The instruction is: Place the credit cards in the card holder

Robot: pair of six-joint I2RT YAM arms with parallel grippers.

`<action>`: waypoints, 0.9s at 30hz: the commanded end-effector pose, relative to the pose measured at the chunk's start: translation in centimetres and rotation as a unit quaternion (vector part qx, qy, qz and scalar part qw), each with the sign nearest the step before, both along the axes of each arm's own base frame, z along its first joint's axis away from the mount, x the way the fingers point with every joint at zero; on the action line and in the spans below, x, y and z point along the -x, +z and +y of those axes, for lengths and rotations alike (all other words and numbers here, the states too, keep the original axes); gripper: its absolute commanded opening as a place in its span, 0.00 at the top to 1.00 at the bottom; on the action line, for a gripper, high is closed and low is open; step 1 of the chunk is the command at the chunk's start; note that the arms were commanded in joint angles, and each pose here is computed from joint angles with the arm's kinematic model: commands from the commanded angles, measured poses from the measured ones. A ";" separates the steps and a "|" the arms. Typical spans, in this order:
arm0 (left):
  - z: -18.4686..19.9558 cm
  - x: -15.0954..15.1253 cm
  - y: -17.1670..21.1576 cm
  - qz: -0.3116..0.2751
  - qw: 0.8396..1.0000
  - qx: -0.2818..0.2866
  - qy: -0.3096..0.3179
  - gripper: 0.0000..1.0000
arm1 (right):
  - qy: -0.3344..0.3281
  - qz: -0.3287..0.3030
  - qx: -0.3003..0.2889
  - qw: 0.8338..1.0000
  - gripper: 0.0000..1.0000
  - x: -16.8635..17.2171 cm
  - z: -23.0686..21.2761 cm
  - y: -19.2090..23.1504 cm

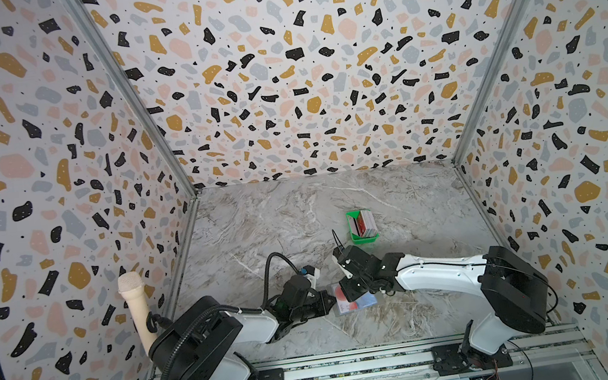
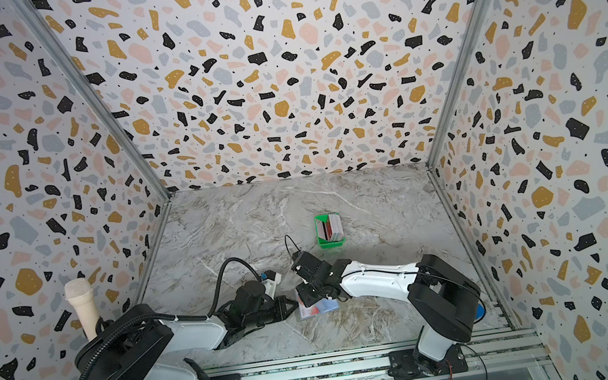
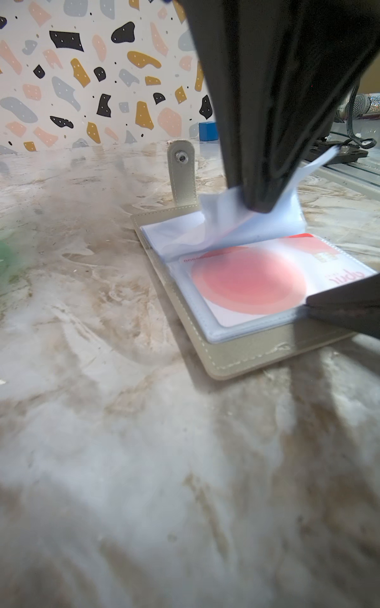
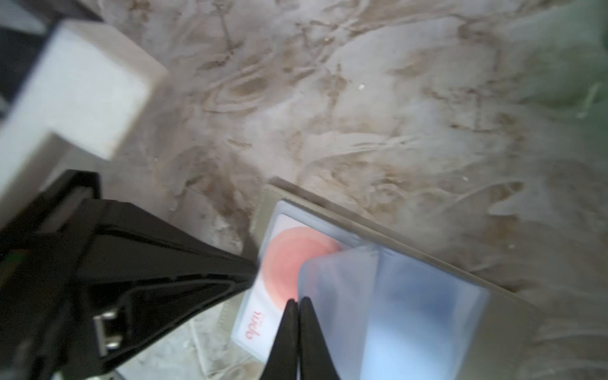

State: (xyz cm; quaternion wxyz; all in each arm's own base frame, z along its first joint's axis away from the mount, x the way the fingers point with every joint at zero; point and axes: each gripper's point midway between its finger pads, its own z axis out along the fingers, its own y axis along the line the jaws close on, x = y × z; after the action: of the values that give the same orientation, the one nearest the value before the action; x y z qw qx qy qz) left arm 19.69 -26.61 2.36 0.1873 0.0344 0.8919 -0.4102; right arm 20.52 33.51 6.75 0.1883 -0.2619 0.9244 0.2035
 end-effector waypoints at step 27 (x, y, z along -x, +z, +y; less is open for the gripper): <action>-2.3 -2.3 5.4 -0.076 0.997 0.011 -0.005 0.97 | -0.003 0.004 -0.008 1.000 0.84 1.2 -2.5 -1.9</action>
State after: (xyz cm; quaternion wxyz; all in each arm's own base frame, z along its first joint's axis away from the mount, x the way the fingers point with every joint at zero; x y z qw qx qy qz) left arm 21.09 -27.88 6.55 0.2303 0.0601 0.8829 -0.4049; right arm 20.01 30.02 5.27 0.1928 -0.2411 0.9301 0.1990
